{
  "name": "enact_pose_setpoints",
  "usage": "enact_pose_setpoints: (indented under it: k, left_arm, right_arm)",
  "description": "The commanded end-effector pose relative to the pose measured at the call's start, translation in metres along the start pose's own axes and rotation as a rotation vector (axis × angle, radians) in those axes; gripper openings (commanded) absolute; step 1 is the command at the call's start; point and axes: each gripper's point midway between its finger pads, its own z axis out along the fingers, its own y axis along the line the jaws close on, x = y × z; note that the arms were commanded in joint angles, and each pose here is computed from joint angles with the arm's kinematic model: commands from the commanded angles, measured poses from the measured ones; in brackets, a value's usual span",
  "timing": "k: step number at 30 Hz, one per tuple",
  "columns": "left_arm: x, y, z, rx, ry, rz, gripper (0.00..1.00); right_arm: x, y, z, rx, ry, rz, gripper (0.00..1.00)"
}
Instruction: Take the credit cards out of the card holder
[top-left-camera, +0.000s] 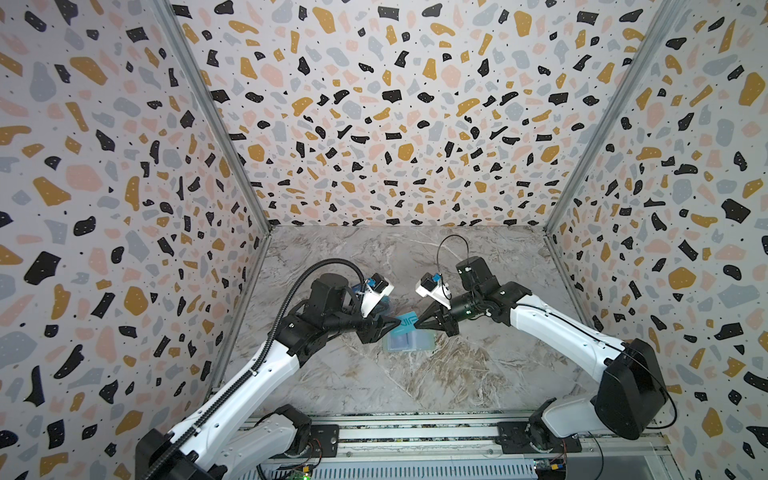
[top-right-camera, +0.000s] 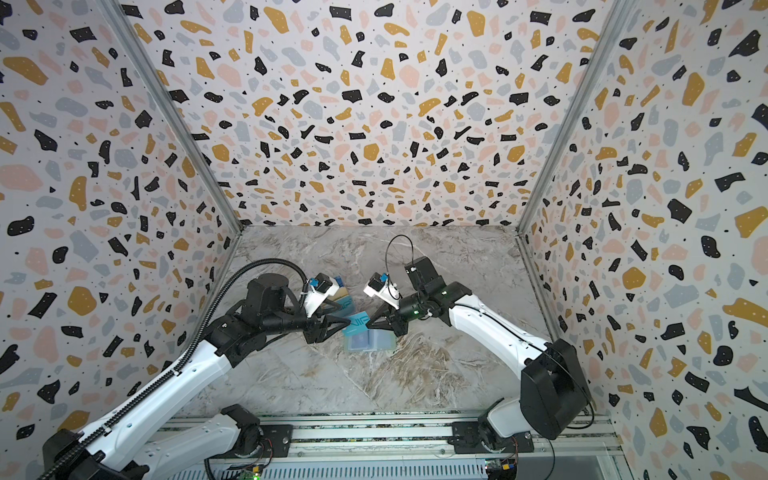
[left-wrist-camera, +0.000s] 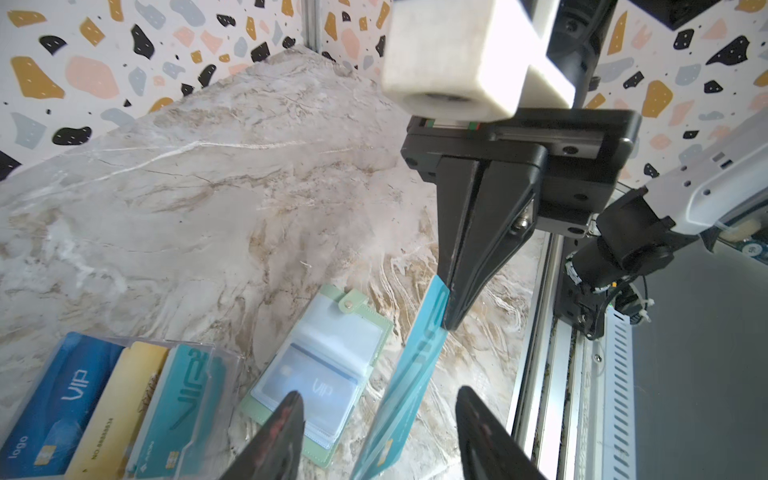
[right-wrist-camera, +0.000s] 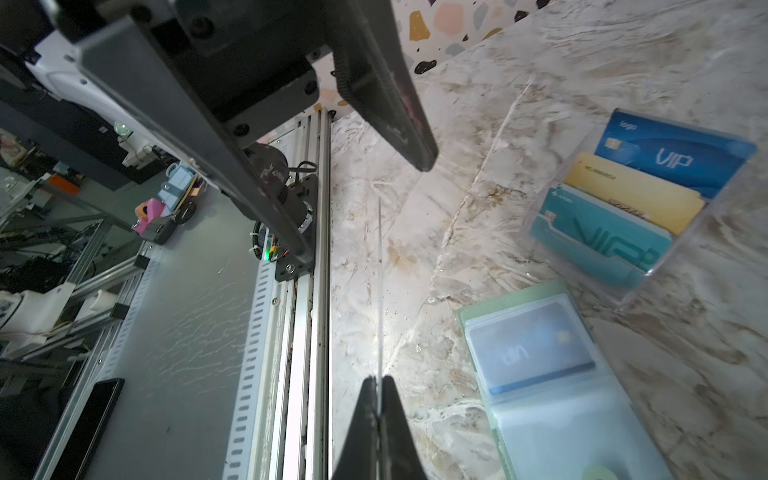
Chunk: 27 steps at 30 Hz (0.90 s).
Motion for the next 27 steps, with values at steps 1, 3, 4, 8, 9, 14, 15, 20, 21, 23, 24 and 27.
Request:
enact_pose_setpoints:
  k: [1,3,4,8,9,14,15,20,21,23,24,27]
  left_arm:
    - [-0.003,-0.015,-0.002,0.081,0.022,0.047,0.59]
    - [-0.001,-0.022,-0.002,0.130,0.028,0.054,0.58]
    - [0.000,-0.026,-0.002,0.154,0.034,0.057,0.58]
    - [0.006,-0.037,-0.003,0.226,0.051,0.071,0.55]
    - [0.006,-0.038,-0.003,0.229,0.051,0.071,0.54]
    - [0.003,-0.039,-0.003,0.235,0.038,0.077,0.53]
    - [0.003,-0.038,-0.003,0.235,0.038,0.077,0.53]
    - [0.007,-0.039,0.002,0.257,0.055,0.056,0.50]
    - [0.007,-0.039,0.003,0.261,0.057,0.052,0.49]
    - [0.009,-0.039,0.004,0.270,0.066,0.042,0.45]
    - [0.009,-0.038,0.005,0.274,0.070,0.038,0.43]
    - [0.010,-0.038,0.007,0.277,0.076,0.033,0.37]
  right_arm:
    - [-0.009,0.014,-0.001,-0.043,0.002,-0.071,0.00]
    - [-0.010,0.014,0.000,-0.045,0.000,-0.079,0.00]
    - [-0.010,0.014,0.000,-0.049,-0.001,-0.078,0.00]
    - [-0.009,0.013,0.003,-0.057,0.000,-0.078,0.00]
    - [-0.009,0.013,0.003,-0.060,0.001,-0.079,0.00]
    - [-0.008,0.011,0.005,-0.063,0.000,-0.081,0.00]
    - [-0.009,0.012,0.005,-0.063,-0.001,-0.084,0.00]
    - [-0.010,0.012,0.005,-0.065,-0.008,-0.092,0.00]
    - [-0.010,0.012,0.005,-0.066,-0.009,-0.092,0.00]
    - [-0.010,0.013,0.004,-0.066,-0.011,-0.095,0.00]
    - [-0.010,0.012,0.005,-0.066,-0.010,-0.094,0.00]
    - [-0.010,0.012,0.005,-0.064,-0.011,-0.096,0.00]
